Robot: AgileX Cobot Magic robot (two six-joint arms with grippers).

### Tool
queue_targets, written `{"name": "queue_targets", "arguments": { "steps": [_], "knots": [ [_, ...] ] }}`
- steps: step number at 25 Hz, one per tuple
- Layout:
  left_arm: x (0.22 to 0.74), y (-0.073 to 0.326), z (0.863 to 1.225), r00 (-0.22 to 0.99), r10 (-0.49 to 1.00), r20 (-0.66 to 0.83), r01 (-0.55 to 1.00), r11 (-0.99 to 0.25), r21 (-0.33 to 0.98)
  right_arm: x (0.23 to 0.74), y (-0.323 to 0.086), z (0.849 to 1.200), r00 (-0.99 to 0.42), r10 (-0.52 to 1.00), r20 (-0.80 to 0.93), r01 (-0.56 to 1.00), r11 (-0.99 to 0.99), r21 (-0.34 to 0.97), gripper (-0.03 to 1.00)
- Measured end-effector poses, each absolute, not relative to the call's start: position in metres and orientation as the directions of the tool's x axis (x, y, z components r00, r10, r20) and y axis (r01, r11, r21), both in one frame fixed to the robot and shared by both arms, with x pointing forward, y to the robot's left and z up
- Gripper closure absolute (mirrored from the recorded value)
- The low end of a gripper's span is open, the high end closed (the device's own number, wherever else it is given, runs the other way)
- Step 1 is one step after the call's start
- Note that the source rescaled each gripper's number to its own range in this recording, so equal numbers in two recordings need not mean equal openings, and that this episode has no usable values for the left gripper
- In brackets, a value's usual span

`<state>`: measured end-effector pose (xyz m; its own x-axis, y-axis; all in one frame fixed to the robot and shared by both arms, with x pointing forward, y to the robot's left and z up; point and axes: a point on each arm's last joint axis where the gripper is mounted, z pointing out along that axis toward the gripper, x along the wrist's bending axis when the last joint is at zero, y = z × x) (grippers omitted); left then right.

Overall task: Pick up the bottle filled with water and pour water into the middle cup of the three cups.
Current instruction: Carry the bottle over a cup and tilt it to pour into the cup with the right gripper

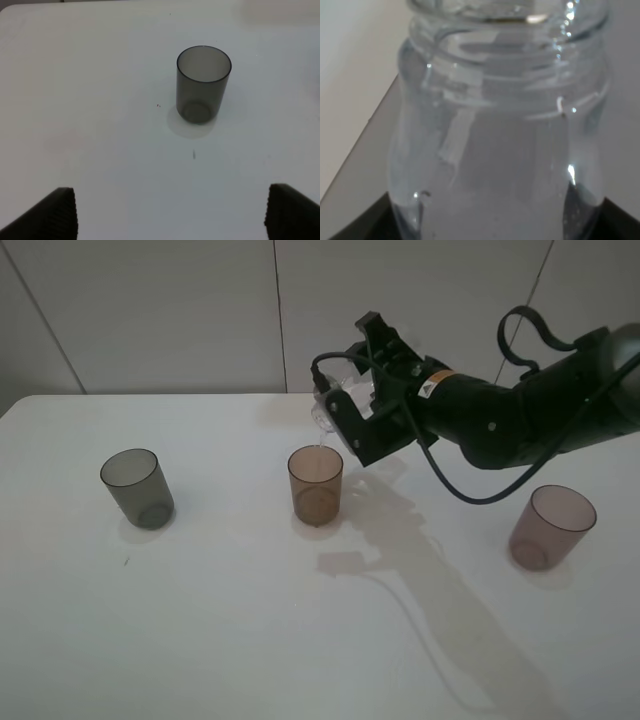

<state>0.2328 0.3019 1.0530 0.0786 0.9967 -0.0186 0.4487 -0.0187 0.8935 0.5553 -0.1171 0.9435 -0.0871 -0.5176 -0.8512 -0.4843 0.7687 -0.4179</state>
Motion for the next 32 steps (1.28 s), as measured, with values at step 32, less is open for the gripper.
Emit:
{"name": "queue_targets", "arguments": {
  "steps": [32],
  "knots": [
    [0.2328, 0.3019, 1.053, 0.079, 0.997, -0.019, 0.449, -0.019, 0.894, 0.5561, -0.116, 0.9479, -0.019, -0.549, -0.836, -0.464, 0.745, -0.479, 0.93]
  ]
}}
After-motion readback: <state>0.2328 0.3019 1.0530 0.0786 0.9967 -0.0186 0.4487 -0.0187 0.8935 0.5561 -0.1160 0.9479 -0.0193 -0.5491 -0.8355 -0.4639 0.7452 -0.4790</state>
